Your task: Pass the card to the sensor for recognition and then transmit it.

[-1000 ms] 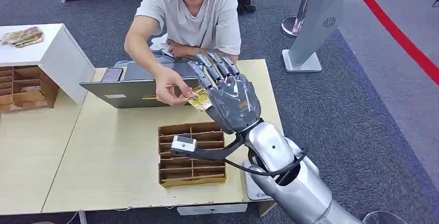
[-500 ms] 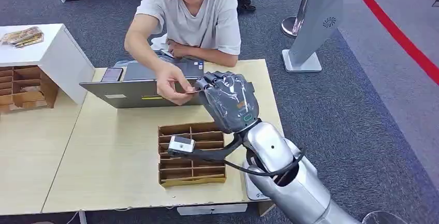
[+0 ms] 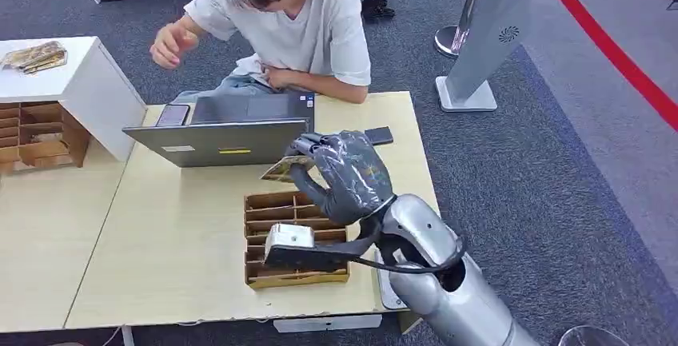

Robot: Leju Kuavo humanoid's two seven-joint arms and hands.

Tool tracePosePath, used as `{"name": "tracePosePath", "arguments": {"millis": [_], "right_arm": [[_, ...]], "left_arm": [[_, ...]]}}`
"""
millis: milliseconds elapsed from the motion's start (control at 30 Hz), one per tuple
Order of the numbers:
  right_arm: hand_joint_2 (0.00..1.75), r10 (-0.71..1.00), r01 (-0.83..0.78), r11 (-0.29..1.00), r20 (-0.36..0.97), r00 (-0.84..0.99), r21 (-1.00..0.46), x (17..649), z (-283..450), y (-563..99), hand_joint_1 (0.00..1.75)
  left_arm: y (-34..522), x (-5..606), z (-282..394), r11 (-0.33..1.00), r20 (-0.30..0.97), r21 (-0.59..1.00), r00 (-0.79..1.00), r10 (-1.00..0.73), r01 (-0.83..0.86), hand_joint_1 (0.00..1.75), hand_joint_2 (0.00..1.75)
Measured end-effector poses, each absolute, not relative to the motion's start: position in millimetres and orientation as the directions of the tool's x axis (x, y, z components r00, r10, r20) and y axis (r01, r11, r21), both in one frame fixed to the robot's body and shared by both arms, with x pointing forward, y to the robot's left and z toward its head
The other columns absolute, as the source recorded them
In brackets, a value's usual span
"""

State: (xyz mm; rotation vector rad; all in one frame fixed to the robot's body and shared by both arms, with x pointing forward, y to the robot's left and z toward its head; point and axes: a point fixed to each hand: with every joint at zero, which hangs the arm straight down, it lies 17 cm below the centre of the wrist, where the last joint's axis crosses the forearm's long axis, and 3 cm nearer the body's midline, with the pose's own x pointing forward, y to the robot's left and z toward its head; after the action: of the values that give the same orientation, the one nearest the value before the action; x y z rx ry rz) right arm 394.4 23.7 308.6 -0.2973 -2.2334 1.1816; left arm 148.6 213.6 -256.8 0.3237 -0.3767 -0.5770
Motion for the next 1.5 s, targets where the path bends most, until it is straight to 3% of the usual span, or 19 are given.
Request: {"name": "tracePosePath", "arguments": {"millis": [167, 267, 400, 567, 767, 1033, 1167, 1500], "right_arm": [[1.75, 0.089, -0.497, 0.683, 0.736, -0.671, -0.535, 366, 300, 23, 1.75], [1.75, -0.056, -0.627, 0.680, 0.825, -0.562, -0.380, 357, 293, 10, 1.75], [1.75, -0.194, -0.745, 0.637, 0.894, -0.405, -0.199, 343, 273, -8, 1.75], [1.75, -0.219, -0.777, 0.616, 0.920, -0.325, -0.128, 335, 252, -23, 1.75], [1.75, -0.370, -0.851, 0.512, 0.924, -0.095, 0.117, 308, 230, -41, 1.75], [1.75, -0.264, -0.813, 0.557, 0.964, 0.022, 0.171, 300, 165, -60, 1.75], [1.75, -0.141, -0.781, 0.615, 0.990, 0.027, 0.109, 306, 132, -73, 1.75], [1.75, -0.051, -0.756, 0.652, 0.998, 0.035, 0.060, 312, 108, -87, 1.75]], "left_arm": [[217, 150, -256, 0.809, 0.272, 0.403, 0.788, -0.552, 0.428, 0.00, 0.00], [219, 151, -256, 0.814, 0.279, 0.407, 0.792, -0.543, 0.414, 0.00, 0.00], [221, 152, -255, 0.819, 0.285, 0.413, 0.797, -0.532, 0.399, 0.00, 0.00], [222, 153, -255, 0.820, 0.289, 0.414, 0.798, -0.529, 0.394, 0.00, 0.00], [225, 154, -254, 0.821, 0.289, 0.423, 0.802, -0.523, 0.383, 0.00, 0.00], [229, 156, -253, 0.823, 0.294, 0.439, 0.808, -0.510, 0.360, 0.00, 0.00], [231, 157, -253, 0.823, 0.296, 0.445, 0.809, -0.508, 0.353, 0.00, 0.00], [233, 156, -253, 0.828, 0.296, 0.447, 0.817, -0.495, 0.339, 0.00, 0.00]]}}
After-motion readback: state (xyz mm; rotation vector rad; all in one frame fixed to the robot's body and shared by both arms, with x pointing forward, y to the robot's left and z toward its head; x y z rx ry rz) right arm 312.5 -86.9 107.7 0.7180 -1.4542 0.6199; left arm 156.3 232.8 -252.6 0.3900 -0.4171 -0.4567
